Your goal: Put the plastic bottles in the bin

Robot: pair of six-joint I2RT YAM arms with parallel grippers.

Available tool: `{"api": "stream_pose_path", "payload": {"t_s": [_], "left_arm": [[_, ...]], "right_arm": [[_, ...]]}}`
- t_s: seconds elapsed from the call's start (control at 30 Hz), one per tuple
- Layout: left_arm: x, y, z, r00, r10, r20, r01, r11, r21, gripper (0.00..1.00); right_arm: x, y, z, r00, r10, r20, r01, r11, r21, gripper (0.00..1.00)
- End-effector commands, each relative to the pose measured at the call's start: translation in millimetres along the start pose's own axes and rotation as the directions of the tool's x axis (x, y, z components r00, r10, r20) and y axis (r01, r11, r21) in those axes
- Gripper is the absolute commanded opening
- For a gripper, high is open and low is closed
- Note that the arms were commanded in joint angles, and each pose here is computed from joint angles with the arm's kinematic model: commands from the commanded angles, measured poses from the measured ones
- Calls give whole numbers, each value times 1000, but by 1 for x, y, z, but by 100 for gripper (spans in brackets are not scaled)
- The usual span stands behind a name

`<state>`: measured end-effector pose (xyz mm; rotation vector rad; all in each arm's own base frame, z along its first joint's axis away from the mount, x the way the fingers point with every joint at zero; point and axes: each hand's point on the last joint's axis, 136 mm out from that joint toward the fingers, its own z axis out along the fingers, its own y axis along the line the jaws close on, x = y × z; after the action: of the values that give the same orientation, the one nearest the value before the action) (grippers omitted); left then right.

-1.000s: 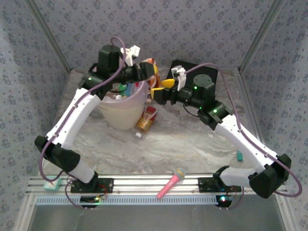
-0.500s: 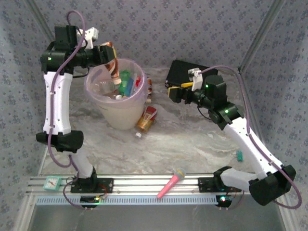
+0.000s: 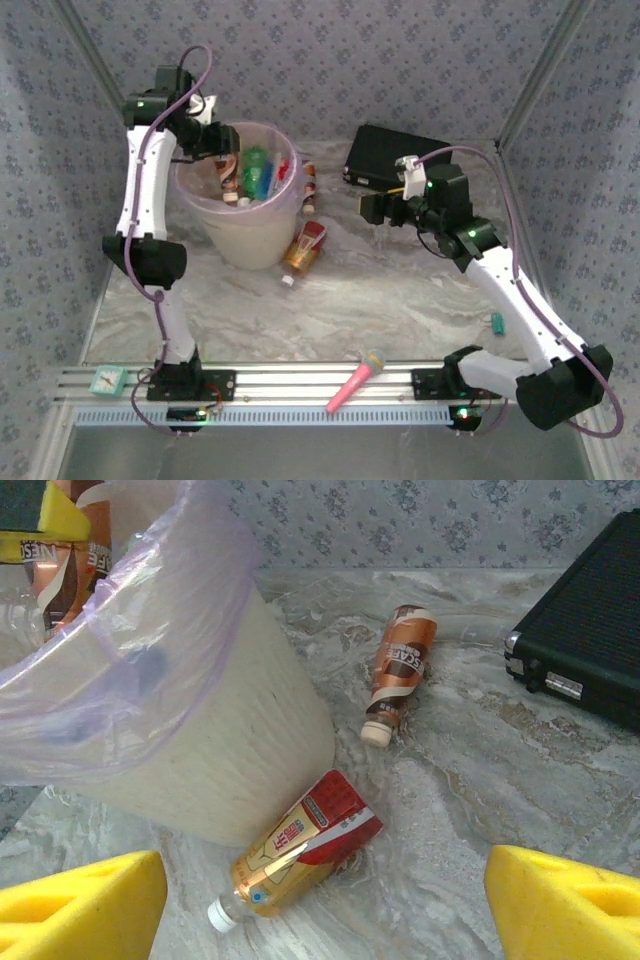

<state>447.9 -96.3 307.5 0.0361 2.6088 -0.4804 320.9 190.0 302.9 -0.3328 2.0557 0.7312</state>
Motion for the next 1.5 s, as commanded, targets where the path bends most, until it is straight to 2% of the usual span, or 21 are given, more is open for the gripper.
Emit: {"api": "stream_pose_path", "payload": {"t_s": [0.0,0.07,0.17,0.3,0.43,0.6,0.83,1.0,1.17,1.3,1.47], "left_arm": [[7,16,2,999,31,-38,-34,996,-80,43],[6,14,2,998,43,-35,-46,996,-81,57],[2,7,-5,999,50,-7,-50,997,-57,72],[-4,-4,-24,996,70,53,-68,997,-33,85],[-10,-5,-48,988,83,134,-70,993,-97,90],[-15,-6,-60,970,102,219,-68,985,-158,79],[-35,1,-47,943,95,318,-32,980,-198,61],[-52,-7,-33,907,95,411,-28,986,-164,59],[-45,-14,-10,927,80,366,-35,991,-127,50],[-19,-19,5,957,90,276,-56,990,-128,45],[11,-9,6,964,86,251,-45,985,-164,40]], "right_arm": [[5,-2,-4,1000,-7,-12,7,1000,1,84],[5,-2,-1,1000,-1,-18,1,1000,0,84],[8,-3,4,1000,8,-30,-8,1000,-5,84],[11,-4,9,999,15,-45,-16,1000,-5,84],[11,-4,12,999,16,-47,-17,1000,-6,84],[13,-4,15,998,14,-63,-14,1000,-6,84],[19,-4,19,996,15,-88,-15,1000,-3,84],[21,-1,21,995,6,-99,-6,1000,-1,84],[24,3,24,993,-4,-117,4,1000,-2,84],[29,4,29,991,-10,-132,10,1000,4,84],[31,2,34,991,-8,-137,11,1000,20,83]]}}
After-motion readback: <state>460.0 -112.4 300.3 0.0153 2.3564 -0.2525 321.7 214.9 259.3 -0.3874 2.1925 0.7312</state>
